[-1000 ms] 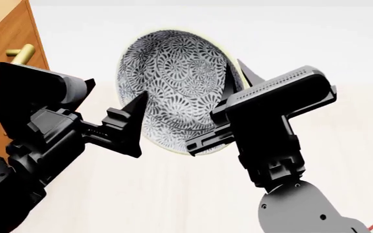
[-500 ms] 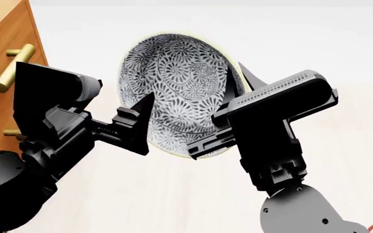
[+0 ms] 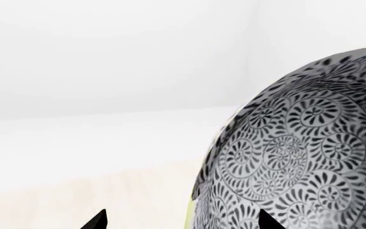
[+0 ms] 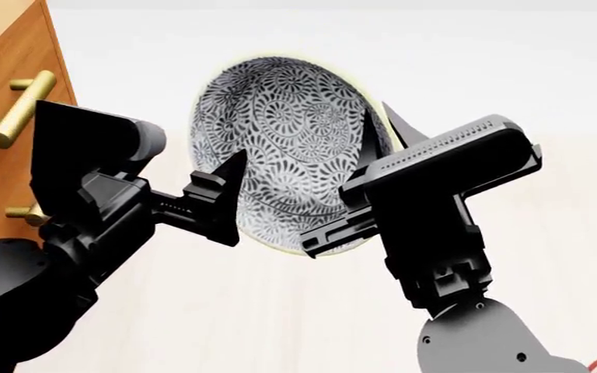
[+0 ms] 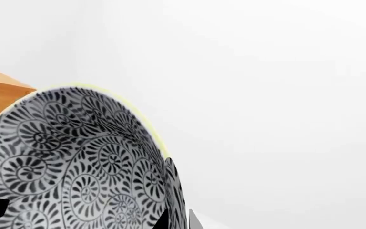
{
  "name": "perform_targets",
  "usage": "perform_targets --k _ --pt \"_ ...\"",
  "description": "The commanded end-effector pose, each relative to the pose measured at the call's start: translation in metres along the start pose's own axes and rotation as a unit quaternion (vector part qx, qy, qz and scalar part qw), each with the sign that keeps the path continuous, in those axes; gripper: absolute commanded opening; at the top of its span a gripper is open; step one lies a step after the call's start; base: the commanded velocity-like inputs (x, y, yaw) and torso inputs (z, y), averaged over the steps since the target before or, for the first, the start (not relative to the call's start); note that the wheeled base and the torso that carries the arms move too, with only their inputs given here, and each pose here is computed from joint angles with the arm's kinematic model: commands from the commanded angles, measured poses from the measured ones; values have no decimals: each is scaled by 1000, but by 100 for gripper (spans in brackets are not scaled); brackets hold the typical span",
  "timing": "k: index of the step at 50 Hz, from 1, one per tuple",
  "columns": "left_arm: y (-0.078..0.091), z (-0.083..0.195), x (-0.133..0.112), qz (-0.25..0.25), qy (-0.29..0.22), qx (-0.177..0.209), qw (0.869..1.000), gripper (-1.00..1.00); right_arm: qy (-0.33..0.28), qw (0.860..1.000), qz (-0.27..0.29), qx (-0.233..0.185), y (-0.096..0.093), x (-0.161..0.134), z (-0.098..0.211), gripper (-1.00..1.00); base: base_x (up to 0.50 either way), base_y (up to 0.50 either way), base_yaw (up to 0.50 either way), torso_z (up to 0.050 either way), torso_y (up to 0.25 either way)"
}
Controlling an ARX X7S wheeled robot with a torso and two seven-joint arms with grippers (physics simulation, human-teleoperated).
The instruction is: Put the bowl on top of the cabinet.
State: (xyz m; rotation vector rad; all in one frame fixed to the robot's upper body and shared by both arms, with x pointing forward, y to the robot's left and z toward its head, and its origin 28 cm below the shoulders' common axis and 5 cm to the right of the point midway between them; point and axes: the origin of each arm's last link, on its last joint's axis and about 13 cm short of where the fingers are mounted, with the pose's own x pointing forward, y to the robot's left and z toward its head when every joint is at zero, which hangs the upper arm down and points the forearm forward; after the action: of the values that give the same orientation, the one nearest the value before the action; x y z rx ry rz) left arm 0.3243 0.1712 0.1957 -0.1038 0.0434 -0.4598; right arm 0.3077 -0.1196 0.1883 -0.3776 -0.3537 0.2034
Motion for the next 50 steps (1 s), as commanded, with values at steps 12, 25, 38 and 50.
perform_targets --k 12,25,38,50 --pt "3 -4 4 -3 3 0 1000 100 -8 1000 -6 -12 -2 1 3 -100 0 0 0 0 0" --pt "4 -7 4 7 3 0 1000 -100 -6 1000 -7 -11 -2 1 2 -100 0 0 0 0 1" --pt "2 -8 0 -1 -7 33 999 -100 -4 1000 -8 -11 -2 1 1 -100 0 0 0 0 1" --pt "2 -4 -3 8 -40 40 998 -100 0 1000 -18 -10 -3 3 2 -100 0 0 0 1 0"
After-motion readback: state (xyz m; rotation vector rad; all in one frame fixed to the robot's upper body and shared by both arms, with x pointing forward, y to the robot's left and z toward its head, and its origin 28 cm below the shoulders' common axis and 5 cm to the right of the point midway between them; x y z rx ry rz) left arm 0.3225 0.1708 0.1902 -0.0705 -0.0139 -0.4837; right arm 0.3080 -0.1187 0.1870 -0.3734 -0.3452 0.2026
